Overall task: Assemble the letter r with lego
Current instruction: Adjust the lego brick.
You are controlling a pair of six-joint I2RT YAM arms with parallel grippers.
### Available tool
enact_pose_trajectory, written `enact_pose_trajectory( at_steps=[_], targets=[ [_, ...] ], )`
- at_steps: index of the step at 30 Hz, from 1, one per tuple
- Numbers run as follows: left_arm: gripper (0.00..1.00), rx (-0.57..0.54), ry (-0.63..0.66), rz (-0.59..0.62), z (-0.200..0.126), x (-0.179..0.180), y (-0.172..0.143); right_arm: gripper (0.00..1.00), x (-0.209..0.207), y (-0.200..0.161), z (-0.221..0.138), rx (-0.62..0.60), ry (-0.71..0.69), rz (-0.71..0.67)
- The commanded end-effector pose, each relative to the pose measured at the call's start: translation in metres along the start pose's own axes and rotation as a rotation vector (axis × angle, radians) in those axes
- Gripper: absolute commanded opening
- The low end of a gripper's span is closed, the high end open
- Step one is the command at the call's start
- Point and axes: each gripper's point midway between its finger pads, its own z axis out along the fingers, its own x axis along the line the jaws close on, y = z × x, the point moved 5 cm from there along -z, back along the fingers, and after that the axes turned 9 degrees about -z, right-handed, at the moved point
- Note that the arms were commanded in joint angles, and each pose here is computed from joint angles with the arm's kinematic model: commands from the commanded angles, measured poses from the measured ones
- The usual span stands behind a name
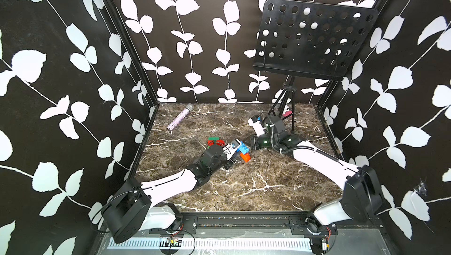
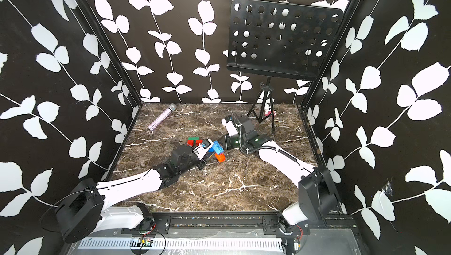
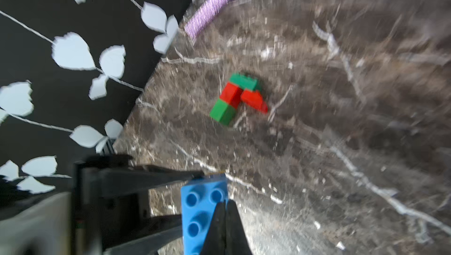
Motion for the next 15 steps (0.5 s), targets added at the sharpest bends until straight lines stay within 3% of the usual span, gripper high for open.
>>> enact_pose_trajectory(
  at_steps=[1, 8, 15],
  targets=[
    [0.30, -0.078, 0.008, -0.015, -0.001, 0.003, 0.020, 0.00, 0.026, -0.012, 0.013, 0.055, 0.063, -0.031],
    [0.30, -0.072, -0.001, -0.020, 0.000, 0.002, 0.018, 0.00, 0.014, -0.007, -0.005, 0.042, -0.068, -0.081],
    [0.30, 0.013, 0.061, -0.083, 0.008, 0.010, 0.014, 0.00, -0.011, 0.027, -0.051, -0.117, -0.182, -0.059]
  ],
)
